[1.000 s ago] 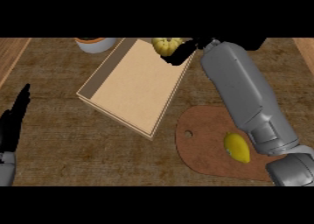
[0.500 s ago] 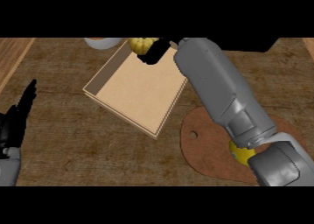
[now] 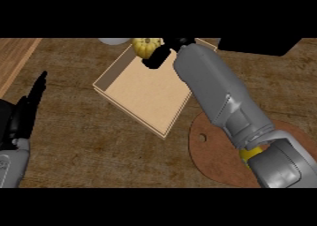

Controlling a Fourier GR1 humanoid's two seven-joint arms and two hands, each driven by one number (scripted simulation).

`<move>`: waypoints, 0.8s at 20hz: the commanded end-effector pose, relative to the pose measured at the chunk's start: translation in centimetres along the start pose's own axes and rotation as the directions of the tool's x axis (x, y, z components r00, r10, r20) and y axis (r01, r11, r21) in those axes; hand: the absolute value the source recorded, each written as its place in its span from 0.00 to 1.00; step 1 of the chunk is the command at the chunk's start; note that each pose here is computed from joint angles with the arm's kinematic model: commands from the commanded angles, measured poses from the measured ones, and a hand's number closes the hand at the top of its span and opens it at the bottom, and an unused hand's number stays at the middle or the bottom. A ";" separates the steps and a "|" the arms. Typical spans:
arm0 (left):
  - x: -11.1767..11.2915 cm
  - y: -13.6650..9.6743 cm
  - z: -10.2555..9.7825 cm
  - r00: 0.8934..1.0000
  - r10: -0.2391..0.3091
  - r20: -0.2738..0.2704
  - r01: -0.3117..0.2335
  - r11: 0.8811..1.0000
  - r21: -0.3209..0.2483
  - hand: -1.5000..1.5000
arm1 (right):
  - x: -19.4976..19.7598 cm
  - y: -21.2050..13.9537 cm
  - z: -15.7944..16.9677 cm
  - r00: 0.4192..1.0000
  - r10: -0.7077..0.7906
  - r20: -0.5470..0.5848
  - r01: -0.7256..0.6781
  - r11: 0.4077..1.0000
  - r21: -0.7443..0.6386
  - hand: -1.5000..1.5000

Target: Pick the squash from the cutting board and place it in the cardboard box

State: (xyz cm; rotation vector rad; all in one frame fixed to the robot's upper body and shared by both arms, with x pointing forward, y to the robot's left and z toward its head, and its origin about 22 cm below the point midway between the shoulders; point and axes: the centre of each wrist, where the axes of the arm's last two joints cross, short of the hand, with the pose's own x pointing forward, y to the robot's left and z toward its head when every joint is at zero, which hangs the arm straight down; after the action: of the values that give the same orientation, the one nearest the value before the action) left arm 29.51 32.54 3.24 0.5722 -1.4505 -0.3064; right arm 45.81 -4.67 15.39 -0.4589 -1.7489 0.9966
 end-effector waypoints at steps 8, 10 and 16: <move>0.8 -0.3 -0.9 1.000 -0.005 0.015 0.005 1.000 -0.026 0.50 | -1.8 1.2 0.7 0.988 -0.130 -0.090 0.133 0.991 0.029 0.00; 0.4 -1.0 -0.4 1.000 0.002 0.017 -0.002 1.000 -0.022 0.50 | -1.4 0.8 0.5 0.986 -0.158 -0.046 0.157 0.987 -0.035 0.00; 1.0 -0.9 -1.3 1.000 0.006 0.008 -0.006 1.000 -0.014 0.50 | -1.0 0.0 0.2 0.953 -0.297 0.064 0.303 0.938 -0.167 0.00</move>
State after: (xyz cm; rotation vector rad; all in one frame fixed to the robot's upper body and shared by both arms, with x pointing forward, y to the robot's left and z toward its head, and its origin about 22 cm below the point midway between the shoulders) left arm 30.49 31.80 3.40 0.5561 -1.4603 -0.3185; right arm 45.87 -5.51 14.08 -0.3117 -1.8068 0.7502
